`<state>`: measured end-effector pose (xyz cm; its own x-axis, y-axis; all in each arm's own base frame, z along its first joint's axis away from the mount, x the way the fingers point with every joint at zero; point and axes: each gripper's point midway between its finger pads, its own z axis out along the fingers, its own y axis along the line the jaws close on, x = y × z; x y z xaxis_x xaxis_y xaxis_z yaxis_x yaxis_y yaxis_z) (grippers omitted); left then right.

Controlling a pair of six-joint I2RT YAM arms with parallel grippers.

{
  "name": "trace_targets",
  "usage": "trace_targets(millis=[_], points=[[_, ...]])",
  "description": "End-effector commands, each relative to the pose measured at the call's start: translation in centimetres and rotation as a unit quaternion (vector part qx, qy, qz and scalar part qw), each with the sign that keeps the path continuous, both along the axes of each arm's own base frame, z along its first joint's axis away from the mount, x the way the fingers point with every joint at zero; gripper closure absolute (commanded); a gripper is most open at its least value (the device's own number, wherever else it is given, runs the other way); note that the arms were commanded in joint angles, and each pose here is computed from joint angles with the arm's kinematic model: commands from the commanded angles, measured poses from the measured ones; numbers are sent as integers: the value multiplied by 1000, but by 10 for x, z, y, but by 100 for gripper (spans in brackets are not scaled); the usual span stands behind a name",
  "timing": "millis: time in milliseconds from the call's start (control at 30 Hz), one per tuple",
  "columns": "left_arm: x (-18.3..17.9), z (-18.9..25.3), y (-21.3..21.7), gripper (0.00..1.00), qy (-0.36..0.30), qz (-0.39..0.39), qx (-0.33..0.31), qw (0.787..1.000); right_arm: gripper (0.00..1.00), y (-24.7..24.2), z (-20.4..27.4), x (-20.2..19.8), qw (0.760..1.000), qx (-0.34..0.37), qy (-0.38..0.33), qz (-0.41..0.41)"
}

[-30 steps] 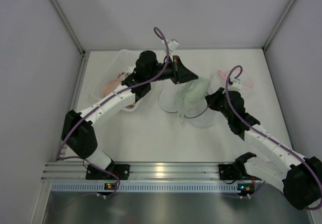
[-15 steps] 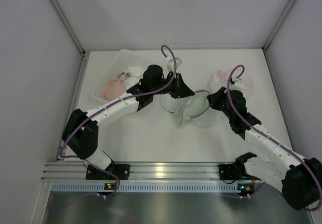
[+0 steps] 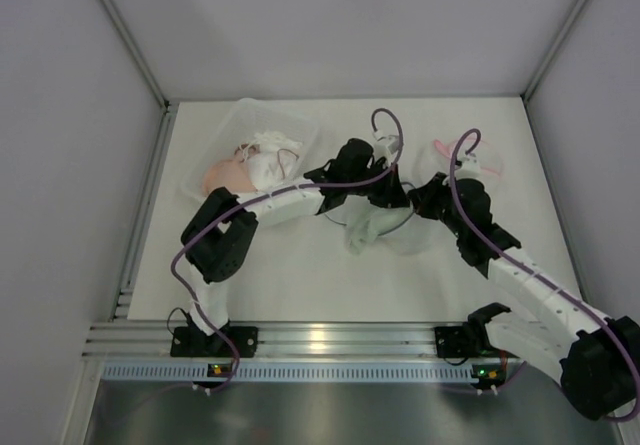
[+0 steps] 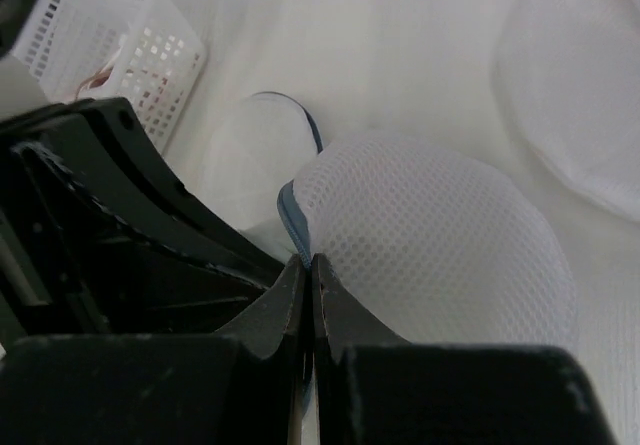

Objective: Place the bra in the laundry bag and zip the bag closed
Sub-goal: Place the bra in the laundry bag, then adjust the laundry bag at the center of the board.

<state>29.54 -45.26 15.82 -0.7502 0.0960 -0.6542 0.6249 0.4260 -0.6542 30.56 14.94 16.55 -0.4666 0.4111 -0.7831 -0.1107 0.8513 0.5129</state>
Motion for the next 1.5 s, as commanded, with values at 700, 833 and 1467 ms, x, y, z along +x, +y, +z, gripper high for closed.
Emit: trace_targets(millis=[700,833,1467], points=[[5,84,42,2,-163,47,121,978,100,-22,21,6,998,4,-40,-40],[23,106,82,2,-133,113,97,980,100,-17,19,6,999,4,-37,-26],[85,-69,185,6,62,288,182,938,100,-10,14,6,999,-11,-36,2]])
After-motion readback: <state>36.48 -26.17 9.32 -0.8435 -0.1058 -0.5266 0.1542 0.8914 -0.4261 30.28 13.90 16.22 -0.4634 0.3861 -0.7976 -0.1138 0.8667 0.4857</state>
